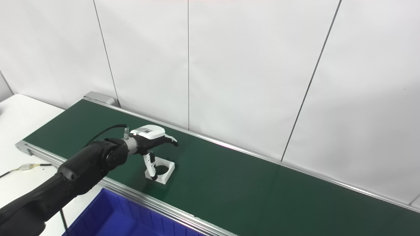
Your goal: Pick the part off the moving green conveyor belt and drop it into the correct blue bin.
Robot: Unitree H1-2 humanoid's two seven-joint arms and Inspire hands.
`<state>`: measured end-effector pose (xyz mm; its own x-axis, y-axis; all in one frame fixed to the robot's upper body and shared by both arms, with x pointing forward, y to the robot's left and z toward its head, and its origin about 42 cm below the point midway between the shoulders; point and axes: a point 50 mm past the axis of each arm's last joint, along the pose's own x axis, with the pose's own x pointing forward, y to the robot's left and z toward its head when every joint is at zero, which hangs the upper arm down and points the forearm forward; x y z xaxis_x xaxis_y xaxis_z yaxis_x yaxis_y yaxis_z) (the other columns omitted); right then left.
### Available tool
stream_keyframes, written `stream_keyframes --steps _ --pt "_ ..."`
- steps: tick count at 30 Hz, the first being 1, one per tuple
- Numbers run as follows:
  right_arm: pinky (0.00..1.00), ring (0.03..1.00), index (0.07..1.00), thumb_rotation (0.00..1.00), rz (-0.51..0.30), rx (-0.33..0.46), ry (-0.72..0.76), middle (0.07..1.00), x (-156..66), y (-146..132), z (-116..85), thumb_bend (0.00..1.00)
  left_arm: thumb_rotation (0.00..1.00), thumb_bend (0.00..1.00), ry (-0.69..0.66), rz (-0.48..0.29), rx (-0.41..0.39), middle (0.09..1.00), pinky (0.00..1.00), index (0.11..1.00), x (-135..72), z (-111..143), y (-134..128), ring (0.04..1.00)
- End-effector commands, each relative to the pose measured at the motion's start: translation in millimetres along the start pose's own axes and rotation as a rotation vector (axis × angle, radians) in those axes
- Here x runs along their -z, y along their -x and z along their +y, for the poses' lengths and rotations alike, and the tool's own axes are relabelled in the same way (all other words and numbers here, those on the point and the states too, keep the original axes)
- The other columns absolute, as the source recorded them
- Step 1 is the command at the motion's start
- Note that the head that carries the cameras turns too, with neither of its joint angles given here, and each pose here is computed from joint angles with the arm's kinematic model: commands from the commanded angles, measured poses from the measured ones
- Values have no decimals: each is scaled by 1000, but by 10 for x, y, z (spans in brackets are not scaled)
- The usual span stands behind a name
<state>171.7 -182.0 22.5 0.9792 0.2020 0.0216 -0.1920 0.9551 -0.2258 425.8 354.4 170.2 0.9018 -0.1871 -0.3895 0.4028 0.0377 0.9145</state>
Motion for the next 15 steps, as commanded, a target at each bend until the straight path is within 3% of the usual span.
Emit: stream_keyframes --steps 1,15 --pt "606 713 849 727 -93 7 -12 793 -136 -32 -7 410 185 956 -48 34 -32 907 1000 887 74 184 47 944" --pt "600 703 846 739 -98 13 -12 783 -163 2 -7 435 218 958 -111 52 96 941 1000 915 -256 -237 -6 974"
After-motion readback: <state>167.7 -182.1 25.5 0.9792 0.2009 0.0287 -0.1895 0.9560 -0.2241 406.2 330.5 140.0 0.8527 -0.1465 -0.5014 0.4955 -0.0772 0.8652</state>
